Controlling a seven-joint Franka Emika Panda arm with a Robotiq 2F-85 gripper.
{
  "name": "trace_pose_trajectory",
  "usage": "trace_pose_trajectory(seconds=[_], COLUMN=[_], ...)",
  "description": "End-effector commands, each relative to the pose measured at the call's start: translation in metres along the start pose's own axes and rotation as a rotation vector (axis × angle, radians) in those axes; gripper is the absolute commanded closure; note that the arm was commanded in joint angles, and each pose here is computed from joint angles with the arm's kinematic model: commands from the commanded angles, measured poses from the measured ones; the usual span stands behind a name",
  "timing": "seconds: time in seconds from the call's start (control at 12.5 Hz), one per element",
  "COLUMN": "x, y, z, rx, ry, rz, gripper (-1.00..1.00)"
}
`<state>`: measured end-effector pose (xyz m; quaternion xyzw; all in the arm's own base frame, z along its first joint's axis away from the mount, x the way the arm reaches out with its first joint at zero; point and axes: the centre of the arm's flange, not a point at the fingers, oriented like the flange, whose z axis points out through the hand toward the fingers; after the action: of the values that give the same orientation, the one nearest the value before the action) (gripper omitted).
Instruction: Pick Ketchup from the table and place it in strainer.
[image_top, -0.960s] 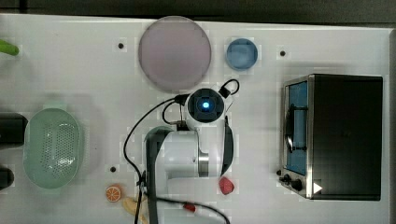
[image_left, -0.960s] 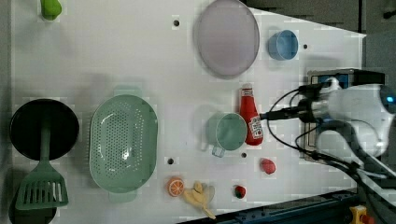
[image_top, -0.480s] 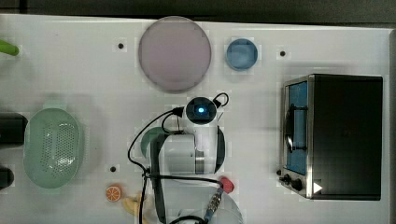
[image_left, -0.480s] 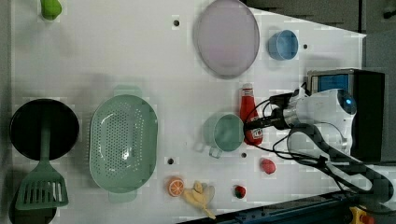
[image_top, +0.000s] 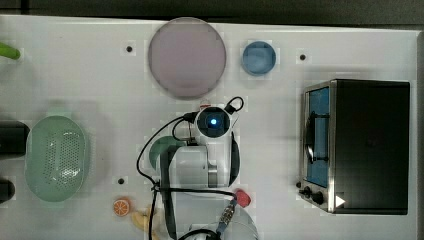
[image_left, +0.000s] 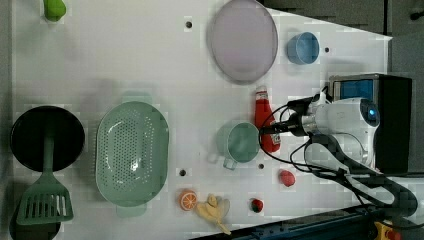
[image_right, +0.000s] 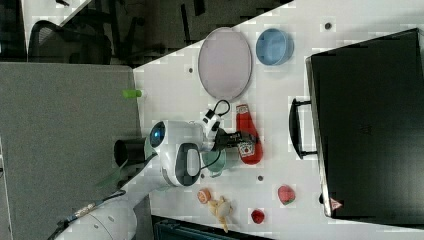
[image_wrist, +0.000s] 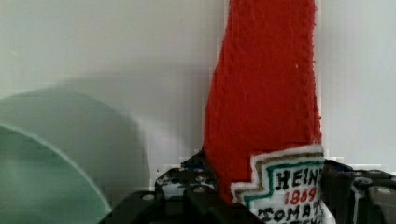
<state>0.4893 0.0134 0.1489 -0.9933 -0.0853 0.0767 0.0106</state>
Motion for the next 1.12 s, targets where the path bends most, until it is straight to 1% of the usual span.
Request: trace_pose_trajectory(seconds=[0.08,0.24,0.32,0.48,0.56,0.64,0.8,0.88,1.04,1.12], x=[0.014,0.011,0.006,-0.007,-0.01,-0.015,-0.02,-0.019,-0.017,-0.019], y=[0.014,0.017,0.015,0.0,-0.01,-0.025,-0.072,-0.101,-0.166,-0.197], z=[-0.052,-0.105,-0.139,-0.208,-0.241,-0.265,-0.294,-0.302,-0.309,-0.308], rx=[-0.023,-0.039,-0.048,-0.064,-0.073,-0.08,-0.067,-0.053,-0.05,-0.05], ry=[0.103,0.135,0.135,0.11,0.124,0.116,0.084,0.084,0.116,0.12], rz=[-0.004,0.018,0.023,0.012,0.012,0.016,0.06,0.099,0.148,0.175], gripper=[-0.24,-0.24,-0.24,-0.24,-0.24,-0.24,-0.24,-0.24,-0.24,-0.24])
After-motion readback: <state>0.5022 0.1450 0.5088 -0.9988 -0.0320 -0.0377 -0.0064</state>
